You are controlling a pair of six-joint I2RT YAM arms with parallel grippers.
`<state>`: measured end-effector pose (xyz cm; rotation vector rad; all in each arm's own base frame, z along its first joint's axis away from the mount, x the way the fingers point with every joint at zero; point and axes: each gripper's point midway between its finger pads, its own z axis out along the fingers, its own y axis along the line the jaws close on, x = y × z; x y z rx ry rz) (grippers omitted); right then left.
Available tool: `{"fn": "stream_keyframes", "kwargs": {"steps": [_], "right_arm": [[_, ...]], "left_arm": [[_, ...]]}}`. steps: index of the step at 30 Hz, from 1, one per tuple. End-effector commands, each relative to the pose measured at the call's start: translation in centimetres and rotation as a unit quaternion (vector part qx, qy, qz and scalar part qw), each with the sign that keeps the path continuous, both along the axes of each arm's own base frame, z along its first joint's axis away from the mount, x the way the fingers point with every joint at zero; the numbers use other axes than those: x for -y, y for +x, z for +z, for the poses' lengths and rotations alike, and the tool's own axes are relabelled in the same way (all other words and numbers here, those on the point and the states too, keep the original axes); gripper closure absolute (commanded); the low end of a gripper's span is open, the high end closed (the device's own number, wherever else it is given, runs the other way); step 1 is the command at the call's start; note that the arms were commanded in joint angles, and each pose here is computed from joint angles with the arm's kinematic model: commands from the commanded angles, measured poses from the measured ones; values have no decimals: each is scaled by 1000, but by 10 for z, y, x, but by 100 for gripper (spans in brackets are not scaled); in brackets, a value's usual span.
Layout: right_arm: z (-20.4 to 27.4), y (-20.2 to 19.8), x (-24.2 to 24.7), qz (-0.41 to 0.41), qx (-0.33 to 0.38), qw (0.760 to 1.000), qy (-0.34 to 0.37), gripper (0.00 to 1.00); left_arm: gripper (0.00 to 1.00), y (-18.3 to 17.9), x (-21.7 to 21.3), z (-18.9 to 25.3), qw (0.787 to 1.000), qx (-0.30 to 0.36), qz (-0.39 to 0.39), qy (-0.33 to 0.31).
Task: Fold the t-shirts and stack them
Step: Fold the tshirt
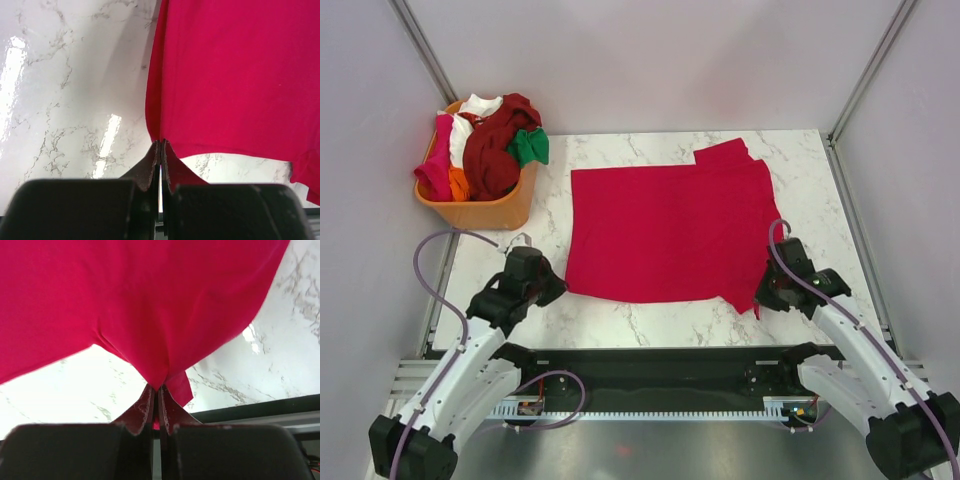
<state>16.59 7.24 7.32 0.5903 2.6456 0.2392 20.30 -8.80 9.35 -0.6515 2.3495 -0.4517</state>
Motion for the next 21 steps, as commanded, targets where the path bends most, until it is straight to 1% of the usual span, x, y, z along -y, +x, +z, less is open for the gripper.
{"fn": "stream_keyframes", "kwargs": {"steps": [1, 5, 10, 14, 21], "right_arm": [[38, 27, 1, -5, 58, 998, -9, 100], [57, 49, -6, -3, 77, 997, -6, 100], [77, 74, -16, 8, 100, 995, 3, 100], [77, 86, -18, 21, 100, 995, -9, 100], [91, 104, -23, 46, 109, 993, -20, 100]], "left_arm": [[98, 6, -2, 27, 1000, 21, 16, -3], [98, 14, -1, 41, 1000, 28, 11, 2], [98, 21, -1, 45, 1000, 23, 8, 11], [98, 30, 0, 59, 999, 35, 3, 18], [98, 40, -4, 62, 998, 35, 2, 44]]}}
